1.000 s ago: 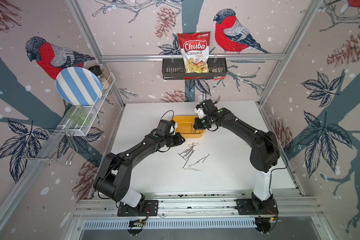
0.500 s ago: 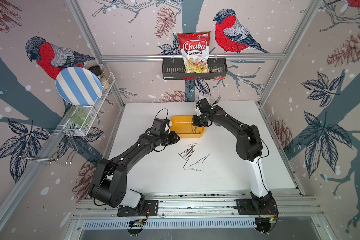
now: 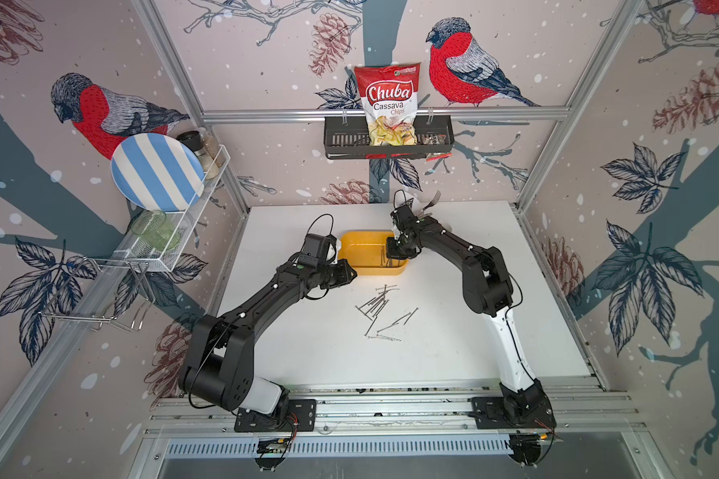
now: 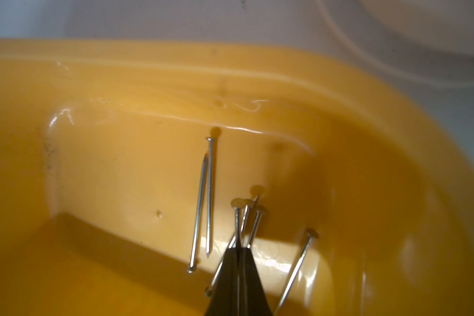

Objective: Put the nails on the desktop into the storage box
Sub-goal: Place the nail in the storage box.

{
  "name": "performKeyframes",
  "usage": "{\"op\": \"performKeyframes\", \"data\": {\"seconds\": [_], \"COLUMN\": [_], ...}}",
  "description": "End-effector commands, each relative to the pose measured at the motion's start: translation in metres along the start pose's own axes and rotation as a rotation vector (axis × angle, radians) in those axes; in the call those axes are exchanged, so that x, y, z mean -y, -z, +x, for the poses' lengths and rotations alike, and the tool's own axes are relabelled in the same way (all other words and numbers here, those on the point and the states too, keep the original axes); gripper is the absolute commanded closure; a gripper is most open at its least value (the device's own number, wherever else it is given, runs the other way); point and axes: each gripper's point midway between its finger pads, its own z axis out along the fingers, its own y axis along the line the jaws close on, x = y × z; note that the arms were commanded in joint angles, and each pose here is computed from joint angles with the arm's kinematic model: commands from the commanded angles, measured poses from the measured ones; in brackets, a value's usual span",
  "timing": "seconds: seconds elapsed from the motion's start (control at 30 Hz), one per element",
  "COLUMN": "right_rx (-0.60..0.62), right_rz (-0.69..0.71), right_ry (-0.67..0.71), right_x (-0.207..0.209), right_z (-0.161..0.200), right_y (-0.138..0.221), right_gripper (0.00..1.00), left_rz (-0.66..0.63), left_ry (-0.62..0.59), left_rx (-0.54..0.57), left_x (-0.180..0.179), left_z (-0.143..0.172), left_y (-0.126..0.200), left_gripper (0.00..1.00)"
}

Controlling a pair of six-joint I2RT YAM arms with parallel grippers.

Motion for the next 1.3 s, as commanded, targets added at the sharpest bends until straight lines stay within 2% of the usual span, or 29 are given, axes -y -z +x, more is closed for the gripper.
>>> {"op": "performKeyframes", "data": {"seconds": [0.0, 0.17, 0.4, 0.6, 0.73, 0.77, 1.0, 1.27], "right_rx": [-0.001, -0.004, 0.01, 0.057, 0.058, 0.06, 0.092, 0.126], "right_rz": [0.007, 0.006, -0.006, -0.043, -0.057, -0.055, -0.015, 0.0], "right_ry": [0.009, 0.008, 0.018, 0.051, 0.083, 0.09, 0.071, 0.011], "right_x": [0.002, 0.002, -0.003, -0.02, -0.03, -0.03, -0.003, 0.037], "right_z": [0.0, -0.002, -0.005, -0.008, 0.006, 0.011, 0.042, 0.068], "right_y": [-0.003, -0.001, 0.017, 0.052, 0.075, 0.08, 0.114, 0.135], "right_gripper": [0.97, 0.86, 0.79, 0.77, 0.73, 0.72, 0.68, 0.67], "left_rz": [0.004, 0.002, 0.007, 0.013, 0.002, 0.012, 0.014, -0.036], "left_ry": [-0.011, 0.001, 0.017, -0.01, -0.024, -0.041, -0.066, -0.115], "left_rx": [-0.018, -0.033, -0.06, -0.087, -0.132, -0.121, -0.168, -0.218], "left_x": [-0.001, -0.006, -0.011, -0.002, 0.001, 0.01, 0.027, 0.035], "left_z": [0.004, 0.009, 0.012, 0.016, 0.031, 0.025, 0.038, 0.049], "left_y": [-0.001, -0.006, -0.019, -0.032, -0.046, -0.048, -0.075, -0.103], "left_gripper": [0.76, 0.75, 0.76, 0.75, 0.76, 0.76, 0.76, 0.76]}}
